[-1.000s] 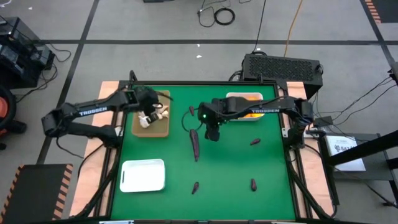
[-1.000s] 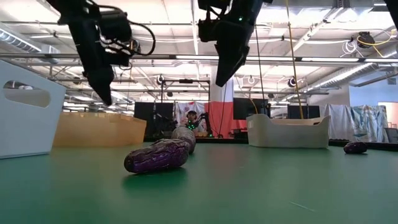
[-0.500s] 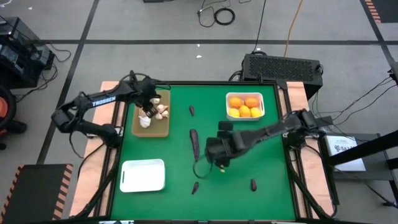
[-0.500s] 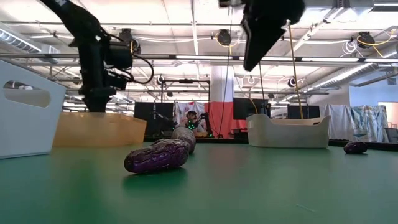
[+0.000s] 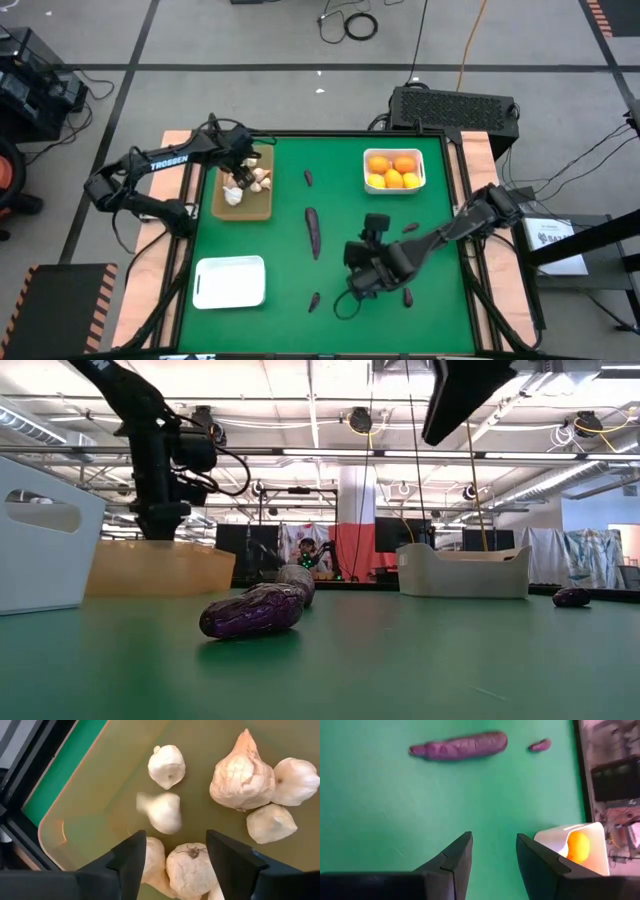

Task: Sort produce into baskets
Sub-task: Put the eggplant into the bottom white bin

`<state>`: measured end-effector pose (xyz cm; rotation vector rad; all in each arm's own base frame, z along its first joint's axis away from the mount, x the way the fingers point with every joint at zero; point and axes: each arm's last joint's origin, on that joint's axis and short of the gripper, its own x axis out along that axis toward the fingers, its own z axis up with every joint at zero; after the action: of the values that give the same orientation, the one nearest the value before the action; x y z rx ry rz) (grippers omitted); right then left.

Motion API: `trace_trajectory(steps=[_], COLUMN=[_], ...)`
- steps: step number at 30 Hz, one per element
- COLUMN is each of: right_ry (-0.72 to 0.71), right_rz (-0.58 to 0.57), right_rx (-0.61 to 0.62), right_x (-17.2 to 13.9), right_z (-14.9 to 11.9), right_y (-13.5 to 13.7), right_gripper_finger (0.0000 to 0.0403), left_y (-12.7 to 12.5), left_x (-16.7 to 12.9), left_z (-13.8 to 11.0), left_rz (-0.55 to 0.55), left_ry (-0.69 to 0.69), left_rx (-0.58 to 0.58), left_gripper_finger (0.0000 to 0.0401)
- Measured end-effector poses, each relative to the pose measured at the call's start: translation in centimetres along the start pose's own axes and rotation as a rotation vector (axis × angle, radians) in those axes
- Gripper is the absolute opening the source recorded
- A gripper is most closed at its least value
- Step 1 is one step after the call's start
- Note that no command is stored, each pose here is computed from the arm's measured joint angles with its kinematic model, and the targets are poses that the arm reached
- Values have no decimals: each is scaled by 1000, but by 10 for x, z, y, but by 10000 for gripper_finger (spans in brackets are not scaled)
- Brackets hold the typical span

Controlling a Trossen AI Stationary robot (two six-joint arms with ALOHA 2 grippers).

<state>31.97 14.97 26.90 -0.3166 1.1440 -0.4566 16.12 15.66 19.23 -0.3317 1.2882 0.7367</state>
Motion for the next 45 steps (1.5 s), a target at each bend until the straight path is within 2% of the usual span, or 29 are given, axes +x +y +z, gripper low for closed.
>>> trace_trajectory(steps=[6, 13, 17, 20, 25, 30, 36, 39, 42, 45], right_ry=[-28, -5, -23, -44, -125, -221, -294, -311, -320, -324], right_rz=[-25, 3, 45, 77, 149, 240, 322, 339, 352, 358], right_rx=[56, 255, 286, 328, 390, 391, 380, 389, 400, 406], right_x=[-2, 1, -3, -5, -9, -18, -27, -28, -29, -29], right_z=[-22, -61, -70, -69, -62, -58, -54, -52, -50, -50], right_y=[24, 54, 66, 70, 79, 92, 102, 104, 104, 105], right_gripper_finger=[144, 144, 144, 144, 144, 144, 144, 144, 144, 144], left_y=[-1, -6, -19, -41, -97, -160, -224, -250, -268, -281], left_x=[0, -18, -41, -56, -78, -94, -79, -61, -41, -32], left_z=[0, 11, 26, 34, 35, 24, 6, -1, 1, 9], left_rz=[-49, -38, -138, -248, -418, -533, -516, -439, -327, -294], left_ry=[-5, -5, -65, -121, -251, -415, -522, -560, -538, -531], left_rx=[-15, -27, -29, 8, 208, 514, 944, 1170, 1286, 1331], left_gripper_finger=[219, 219, 219, 219, 219, 219, 218, 218, 218, 218])
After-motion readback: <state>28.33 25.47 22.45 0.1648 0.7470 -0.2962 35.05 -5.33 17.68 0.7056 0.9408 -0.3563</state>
